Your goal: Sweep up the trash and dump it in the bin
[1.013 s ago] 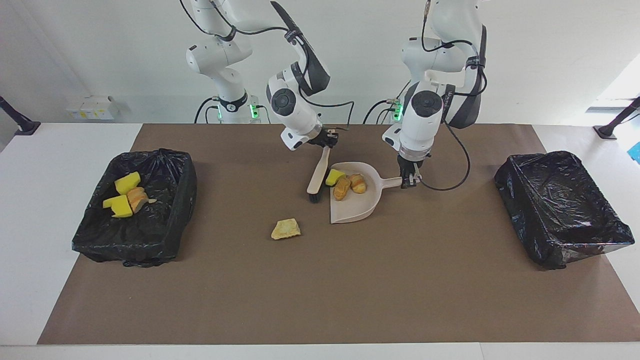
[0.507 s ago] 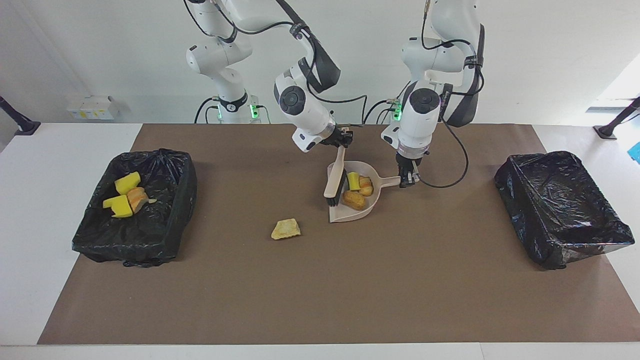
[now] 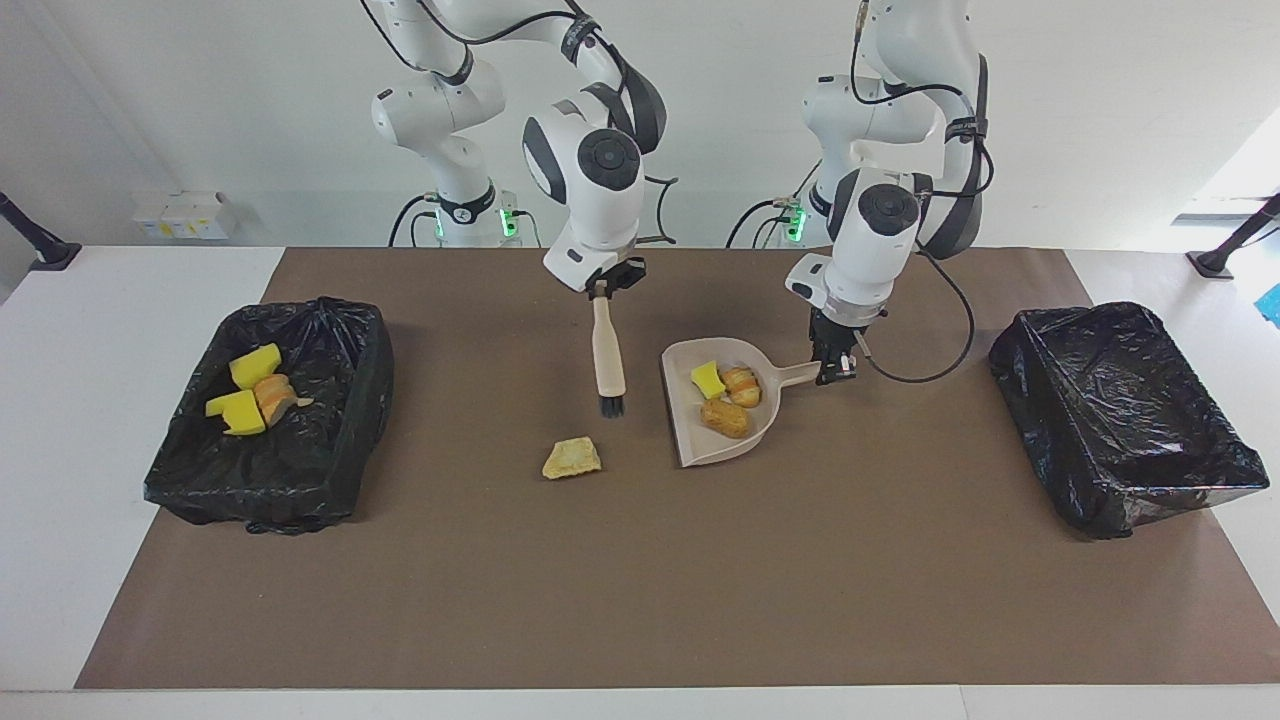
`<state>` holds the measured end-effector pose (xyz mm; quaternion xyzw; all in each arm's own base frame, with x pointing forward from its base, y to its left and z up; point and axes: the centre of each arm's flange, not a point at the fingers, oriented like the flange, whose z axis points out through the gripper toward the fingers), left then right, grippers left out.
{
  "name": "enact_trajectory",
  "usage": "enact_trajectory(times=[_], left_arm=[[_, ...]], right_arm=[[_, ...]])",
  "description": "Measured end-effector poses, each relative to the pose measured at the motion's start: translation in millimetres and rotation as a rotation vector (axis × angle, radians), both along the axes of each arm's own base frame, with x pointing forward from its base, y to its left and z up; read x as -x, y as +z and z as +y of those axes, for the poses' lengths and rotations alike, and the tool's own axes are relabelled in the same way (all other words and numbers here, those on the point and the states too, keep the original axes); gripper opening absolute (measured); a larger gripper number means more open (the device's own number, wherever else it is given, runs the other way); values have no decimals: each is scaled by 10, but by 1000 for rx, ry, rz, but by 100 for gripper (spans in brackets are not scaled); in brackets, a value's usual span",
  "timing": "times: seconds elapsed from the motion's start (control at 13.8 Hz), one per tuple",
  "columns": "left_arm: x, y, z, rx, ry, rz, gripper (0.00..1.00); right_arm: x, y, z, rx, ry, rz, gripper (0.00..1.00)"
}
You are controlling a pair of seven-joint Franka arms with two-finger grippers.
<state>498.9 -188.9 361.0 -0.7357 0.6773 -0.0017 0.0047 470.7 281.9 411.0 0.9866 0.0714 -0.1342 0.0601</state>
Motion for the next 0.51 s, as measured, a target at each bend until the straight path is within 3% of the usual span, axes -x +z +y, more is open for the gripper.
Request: enact_trajectory(times=[0.22, 0.36, 0.51], left_arm=[[-94, 44, -24, 5, 79, -5, 32], [-180, 87, -25, -3, 110, 17, 32], [-252, 124, 1, -17, 128, 49, 32]], right_arm=[[-635, 20, -725, 45, 82, -2, 26], [-996, -136, -1008, 124, 178, 49, 26], [-1207, -387, -889, 178, 243, 103, 26]])
